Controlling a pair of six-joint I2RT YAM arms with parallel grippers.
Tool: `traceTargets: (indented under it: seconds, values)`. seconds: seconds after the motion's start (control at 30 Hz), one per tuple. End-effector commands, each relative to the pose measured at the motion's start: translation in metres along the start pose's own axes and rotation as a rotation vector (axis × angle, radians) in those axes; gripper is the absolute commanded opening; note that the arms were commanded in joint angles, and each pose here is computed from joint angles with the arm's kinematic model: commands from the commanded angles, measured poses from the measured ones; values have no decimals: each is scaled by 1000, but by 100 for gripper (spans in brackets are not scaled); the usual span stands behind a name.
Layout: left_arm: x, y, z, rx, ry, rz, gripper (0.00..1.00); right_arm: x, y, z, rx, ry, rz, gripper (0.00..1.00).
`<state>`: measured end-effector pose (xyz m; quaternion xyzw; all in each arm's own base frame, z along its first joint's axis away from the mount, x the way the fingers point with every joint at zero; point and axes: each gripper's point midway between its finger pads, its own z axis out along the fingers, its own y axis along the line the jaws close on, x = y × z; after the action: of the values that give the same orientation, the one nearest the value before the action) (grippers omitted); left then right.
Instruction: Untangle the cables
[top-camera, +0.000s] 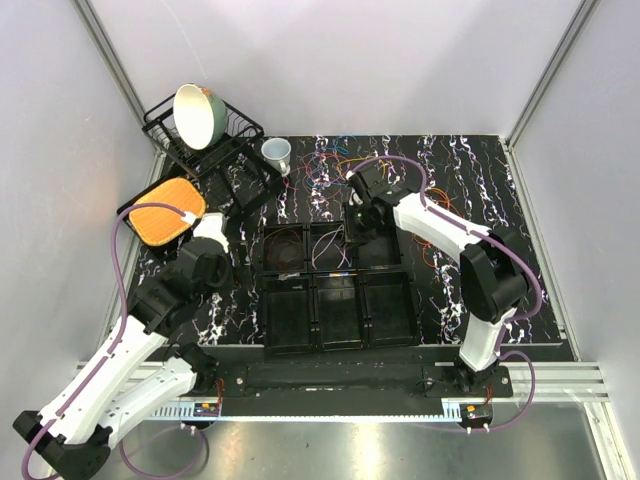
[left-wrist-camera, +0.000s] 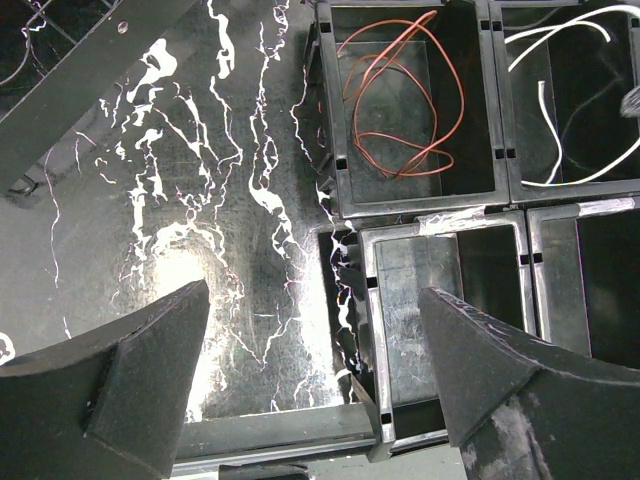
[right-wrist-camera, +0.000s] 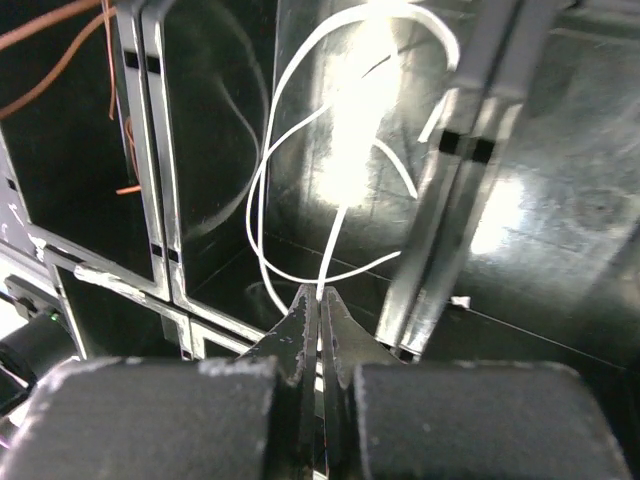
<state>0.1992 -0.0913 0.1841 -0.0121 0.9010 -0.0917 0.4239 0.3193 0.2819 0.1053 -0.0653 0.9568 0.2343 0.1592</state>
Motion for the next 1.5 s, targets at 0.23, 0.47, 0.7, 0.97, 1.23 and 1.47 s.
traceTargets:
  seconds: [0.23,0.47,0.7,0.97,1.23,1.47]
  values:
    - [-14,-7,-2,31,-32,-17,88,-7,23,21,-34,-11,-46,0]
    - [-13,-7,-1,29,-33,-17,88,-22,20,-16,55,-62,-72,17]
    - [-13,-6,-1,29,-30,-21,88,-29,12,-42,147,-73,-114,50]
    - [-13,-7,0,31,-26,-19,88,-59,-19,-112,411,-226,-173,65]
    - [-14,-6,-1,32,-29,-23,88,-103,-23,-142,473,-465,-127,68]
    - [-14,-7,-2,41,-37,-24,88,-113,-115,-178,684,-587,131,68]
